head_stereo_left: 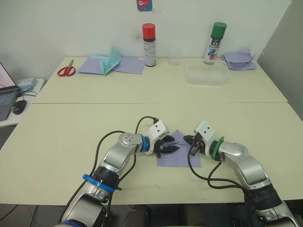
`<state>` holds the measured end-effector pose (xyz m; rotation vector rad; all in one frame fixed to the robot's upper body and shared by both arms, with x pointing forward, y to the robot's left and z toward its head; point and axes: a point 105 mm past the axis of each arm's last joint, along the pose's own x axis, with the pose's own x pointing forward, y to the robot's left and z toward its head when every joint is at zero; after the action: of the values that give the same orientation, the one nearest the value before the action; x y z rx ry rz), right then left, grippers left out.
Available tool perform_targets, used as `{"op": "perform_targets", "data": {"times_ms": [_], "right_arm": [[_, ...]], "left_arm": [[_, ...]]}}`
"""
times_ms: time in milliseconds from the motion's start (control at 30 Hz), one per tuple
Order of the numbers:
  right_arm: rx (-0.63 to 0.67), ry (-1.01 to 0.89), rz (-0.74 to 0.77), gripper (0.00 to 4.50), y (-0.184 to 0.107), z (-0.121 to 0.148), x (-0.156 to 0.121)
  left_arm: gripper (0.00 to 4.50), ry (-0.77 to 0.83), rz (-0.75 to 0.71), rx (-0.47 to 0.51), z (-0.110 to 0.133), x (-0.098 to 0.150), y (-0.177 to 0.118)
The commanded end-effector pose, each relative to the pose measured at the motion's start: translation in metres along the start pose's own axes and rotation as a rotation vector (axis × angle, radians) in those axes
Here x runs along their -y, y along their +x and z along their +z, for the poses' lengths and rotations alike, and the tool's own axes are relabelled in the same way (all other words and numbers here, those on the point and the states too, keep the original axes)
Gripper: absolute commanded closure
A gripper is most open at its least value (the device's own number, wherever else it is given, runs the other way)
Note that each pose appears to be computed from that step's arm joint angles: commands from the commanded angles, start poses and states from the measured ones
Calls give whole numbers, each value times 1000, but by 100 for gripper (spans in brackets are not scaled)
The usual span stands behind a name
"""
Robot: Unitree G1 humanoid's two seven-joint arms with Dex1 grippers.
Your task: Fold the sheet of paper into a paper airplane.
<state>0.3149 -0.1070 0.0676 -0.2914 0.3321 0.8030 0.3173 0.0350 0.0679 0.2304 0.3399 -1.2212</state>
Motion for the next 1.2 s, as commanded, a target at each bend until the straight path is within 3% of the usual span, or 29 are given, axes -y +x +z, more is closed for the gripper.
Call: {"op": "perform_targets", "data": {"times_ms": [33,100,200,333,400,767,1000,1200], "right_arm": [[-52,28,37,450,4,-14,-9],[-51,29,36,450,4,-14,-9],[-51,32,34,450,4,-14,-9],[-51,35,35,450,3,-14,-9],[-50,36,36,450,4,-14,-9],[-27,42,45,450,6,-7,-11],[98,72,41,450,16,28,-10],[70,87,15,450,30,24,-4]], "left_arm": [[219,-31,0,5,2,0,-3],[219,-54,5,10,1,0,-3],[273,-101,6,29,3,0,-4],[404,-93,1,10,1,0,-6],[448,-81,2,2,-1,0,-5],[448,-34,21,-21,-4,-3,-3],[448,-29,19,-35,-8,-2,-3],[448,-30,15,-39,-10,-1,-2]]}}
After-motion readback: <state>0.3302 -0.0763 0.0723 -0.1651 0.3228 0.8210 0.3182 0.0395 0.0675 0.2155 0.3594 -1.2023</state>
